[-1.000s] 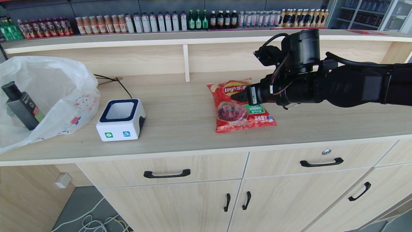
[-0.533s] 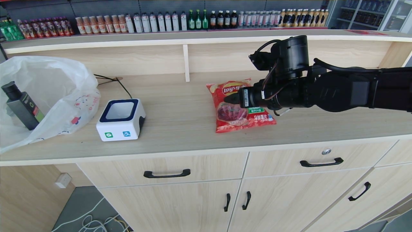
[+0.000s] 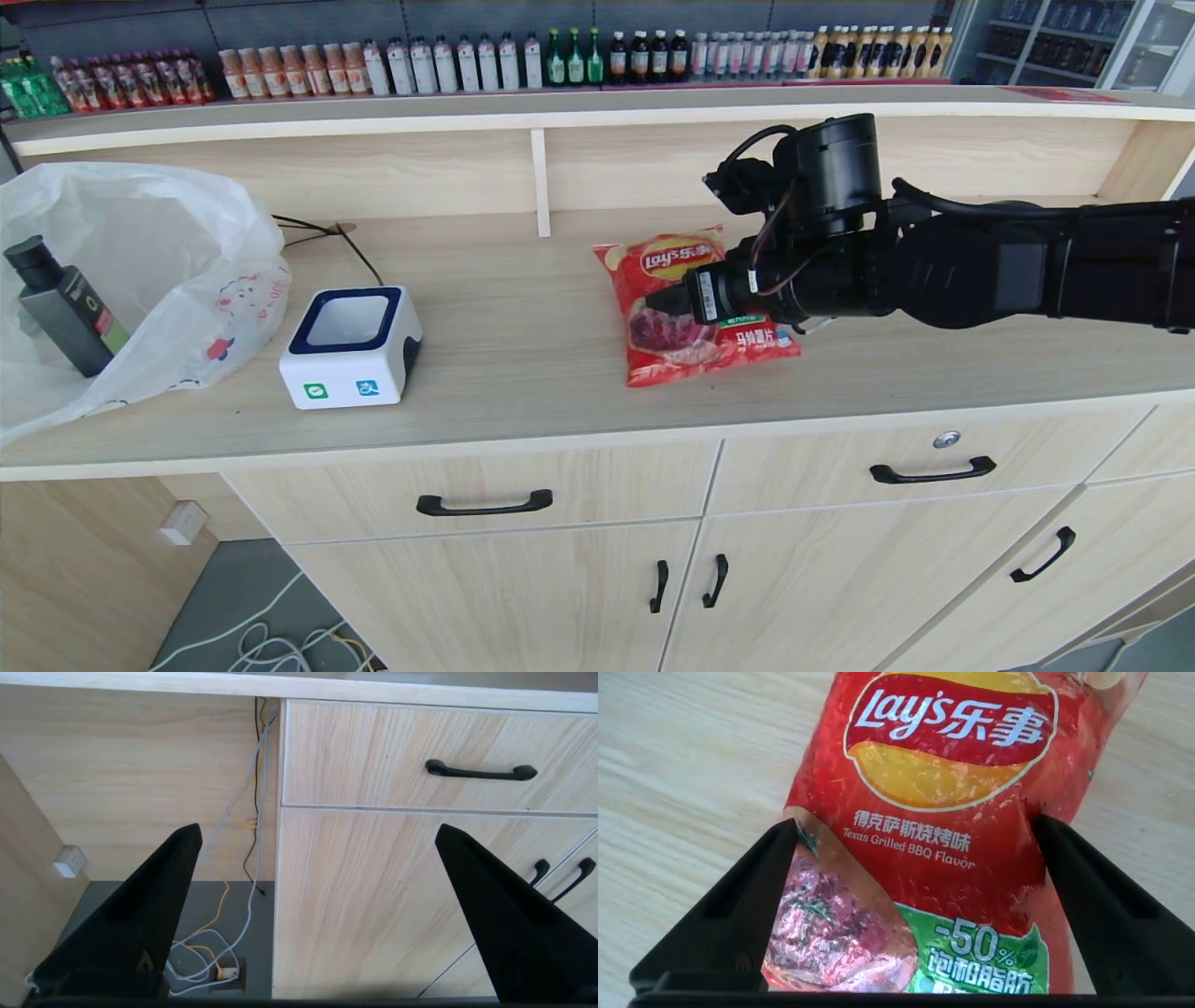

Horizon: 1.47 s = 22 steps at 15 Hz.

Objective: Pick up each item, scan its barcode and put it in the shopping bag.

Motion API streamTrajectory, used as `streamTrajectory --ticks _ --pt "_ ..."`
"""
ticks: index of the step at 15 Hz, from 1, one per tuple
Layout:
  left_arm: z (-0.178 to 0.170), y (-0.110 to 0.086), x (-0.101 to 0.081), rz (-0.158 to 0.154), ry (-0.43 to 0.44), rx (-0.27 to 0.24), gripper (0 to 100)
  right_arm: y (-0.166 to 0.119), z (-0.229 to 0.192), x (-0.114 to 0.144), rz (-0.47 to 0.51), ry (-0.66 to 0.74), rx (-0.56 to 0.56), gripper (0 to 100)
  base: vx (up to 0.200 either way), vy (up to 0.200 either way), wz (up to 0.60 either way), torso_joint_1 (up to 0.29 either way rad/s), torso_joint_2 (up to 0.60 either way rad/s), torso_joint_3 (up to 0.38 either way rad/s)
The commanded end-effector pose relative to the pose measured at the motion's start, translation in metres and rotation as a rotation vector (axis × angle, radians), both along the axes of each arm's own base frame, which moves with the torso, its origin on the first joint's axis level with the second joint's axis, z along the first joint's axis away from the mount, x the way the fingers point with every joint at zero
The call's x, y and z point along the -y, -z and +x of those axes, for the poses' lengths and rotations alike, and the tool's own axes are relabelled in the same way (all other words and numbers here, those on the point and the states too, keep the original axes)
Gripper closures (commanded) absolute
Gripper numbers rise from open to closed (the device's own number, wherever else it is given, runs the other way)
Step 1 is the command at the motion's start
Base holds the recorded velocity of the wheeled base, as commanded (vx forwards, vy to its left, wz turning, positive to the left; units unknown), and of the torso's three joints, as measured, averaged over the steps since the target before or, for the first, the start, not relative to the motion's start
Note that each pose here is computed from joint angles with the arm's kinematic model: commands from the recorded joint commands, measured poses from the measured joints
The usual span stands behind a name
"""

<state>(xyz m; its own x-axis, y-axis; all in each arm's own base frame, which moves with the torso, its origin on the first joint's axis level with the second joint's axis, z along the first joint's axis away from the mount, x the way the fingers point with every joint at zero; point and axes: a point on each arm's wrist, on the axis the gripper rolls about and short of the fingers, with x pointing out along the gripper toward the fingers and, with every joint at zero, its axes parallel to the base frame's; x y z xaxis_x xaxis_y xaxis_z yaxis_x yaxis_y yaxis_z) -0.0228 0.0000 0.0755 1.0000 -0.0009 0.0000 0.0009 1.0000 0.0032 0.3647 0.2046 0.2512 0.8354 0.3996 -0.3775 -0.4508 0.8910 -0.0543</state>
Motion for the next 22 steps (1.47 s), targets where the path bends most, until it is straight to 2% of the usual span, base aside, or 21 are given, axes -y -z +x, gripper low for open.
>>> streamTrajectory --ticks 1,5,7,11,15,20,21,22 --pt "0.0 0.0 0.0 0.0 0.001 0.0 0 0.009 0.007 -0.004 -0.034 -0.008 -0.003 0 0.0 0.0 0.0 0.0 0.0 0.0" --pt "0.0 0.0 0.0 0.0 0.001 0.0 0 0.012 0.011 -0.005 -0.054 0.018 -0.013 0 0.0 0.0 0.0 0.0 0.0 0.0" --pt "0.0 0.0 0.0 0.0 0.001 0.0 0 0.013 0.008 -0.003 -0.099 0.062 -0.046 0 0.0 0.0 0.0 0.0 0.0 0.0" --pt "0.0 0.0 0.0 0.0 0.001 0.0 0 0.005 0.013 -0.006 -0.127 0.103 0.001 0 0.0 0.0 0.0 0.0 0.0 0.0" --pt "0.0 0.0 0.0 0.0 -0.001 0.0 0 0.012 0.015 -0.018 -0.132 0.088 -0.001 0 0.0 0.0 0.0 0.0 0.0 0.0" --pt "0.0 0.0 0.0 0.0 0.001 0.0 0 0.014 0.02 -0.022 -0.127 0.081 0.003 0 0.0 0.0 0.0 0.0 0.0 0.0" --pt "0.0 0.0 0.0 0.0 0.001 0.0 0 0.014 0.02 -0.022 -0.125 0.08 0.004 100 0.0 0.0 0.0 0.0 0.0 0.0" --pt "0.0 0.0 0.0 0.0 0.001 0.0 0 0.013 0.019 -0.022 -0.123 0.079 0.004 100 0.0 0.0 0.0 0.0 0.0 0.0"
